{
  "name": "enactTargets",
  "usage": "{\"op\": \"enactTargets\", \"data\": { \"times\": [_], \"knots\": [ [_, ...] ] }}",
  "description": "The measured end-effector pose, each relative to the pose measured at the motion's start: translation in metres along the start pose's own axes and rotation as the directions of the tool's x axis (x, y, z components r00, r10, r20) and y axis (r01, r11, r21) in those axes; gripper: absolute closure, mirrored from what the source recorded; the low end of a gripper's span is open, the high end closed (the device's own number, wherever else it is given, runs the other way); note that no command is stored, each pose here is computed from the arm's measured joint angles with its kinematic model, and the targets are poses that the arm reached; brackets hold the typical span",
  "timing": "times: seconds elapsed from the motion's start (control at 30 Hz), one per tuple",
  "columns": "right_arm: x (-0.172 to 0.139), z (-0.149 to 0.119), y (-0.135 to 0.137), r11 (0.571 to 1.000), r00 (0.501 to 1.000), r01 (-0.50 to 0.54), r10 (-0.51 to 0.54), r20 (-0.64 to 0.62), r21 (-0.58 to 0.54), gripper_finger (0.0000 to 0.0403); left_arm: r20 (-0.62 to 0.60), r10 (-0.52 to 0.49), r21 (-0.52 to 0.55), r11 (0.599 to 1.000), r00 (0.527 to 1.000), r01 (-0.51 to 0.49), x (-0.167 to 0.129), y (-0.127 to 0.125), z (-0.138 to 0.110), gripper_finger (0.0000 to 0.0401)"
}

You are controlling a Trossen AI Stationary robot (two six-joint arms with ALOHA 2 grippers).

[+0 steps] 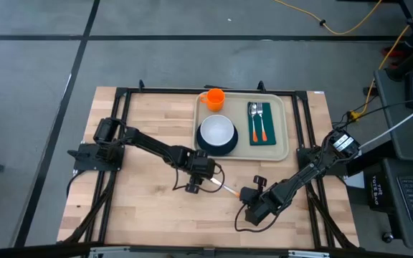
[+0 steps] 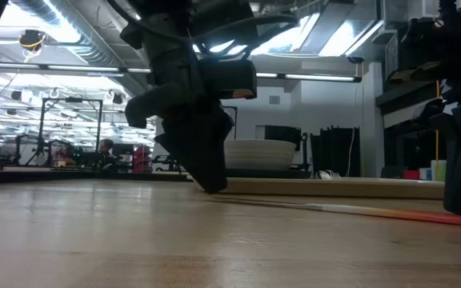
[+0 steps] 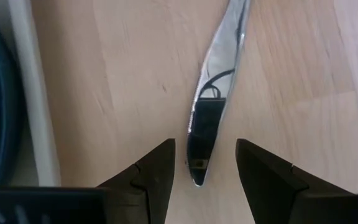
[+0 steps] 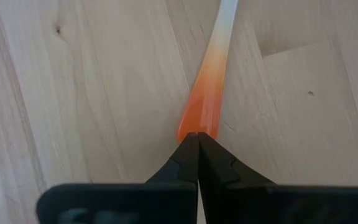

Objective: Set up tray
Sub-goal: Put the orange knife to the right of the orange fork on the serving tray

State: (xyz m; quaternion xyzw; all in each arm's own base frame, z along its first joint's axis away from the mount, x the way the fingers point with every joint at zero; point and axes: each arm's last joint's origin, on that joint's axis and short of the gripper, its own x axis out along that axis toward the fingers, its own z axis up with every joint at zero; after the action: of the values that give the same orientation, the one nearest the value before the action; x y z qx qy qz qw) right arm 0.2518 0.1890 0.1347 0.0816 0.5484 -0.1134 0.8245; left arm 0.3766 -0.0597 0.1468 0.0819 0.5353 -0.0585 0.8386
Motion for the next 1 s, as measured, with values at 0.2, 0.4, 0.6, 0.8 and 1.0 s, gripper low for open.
{"op": "enactTargets", "data": {
  "times": [0.2, 0.4, 0.6, 0.8, 1.0],
  "knots": [
    [0.000, 0.000, 0.000, 1.000, 1.000, 0.000, 0.000, 0.000, 0.001, 0.0402, -0.008, -0.005, -0.010, 1.000, 1.000, 0.005, 0.003, 0.000, -0.001, 0.0237],
    [0.000, 0.000, 0.000, 1.000, 1.000, 0.000, 0.000, 0.000, 0.001, 0.0402, -0.050, -0.020, -0.016, 1.000, 0.999, 0.019, 0.016, -0.001, -0.005, 0.0237],
    [0.000, 0.000, 0.000, 1.000, 1.000, 0.000, 0.000, 0.000, 0.001, 0.0402, -0.057, -0.025, -0.018, 1.000, 0.998, 0.024, 0.016, -0.002, -0.006, 0.0237],
    [0.000, 0.001, 0.000, 1.000, 1.000, 0.000, 0.000, 0.000, 0.002, 0.0402, -0.079, -0.029, -0.043, 0.999, 0.996, 0.026, 0.016, 0.000, -0.008, 0.0253],
    [0.000, 0.001, 0.000, 1.000, 1.000, 0.000, 0.000, 0.001, 0.003, 0.0402, -0.085, -0.037, -0.069, 0.997, 0.996, 0.032, 0.017, 0.002, -0.009, 0.0292]
  ]
}}
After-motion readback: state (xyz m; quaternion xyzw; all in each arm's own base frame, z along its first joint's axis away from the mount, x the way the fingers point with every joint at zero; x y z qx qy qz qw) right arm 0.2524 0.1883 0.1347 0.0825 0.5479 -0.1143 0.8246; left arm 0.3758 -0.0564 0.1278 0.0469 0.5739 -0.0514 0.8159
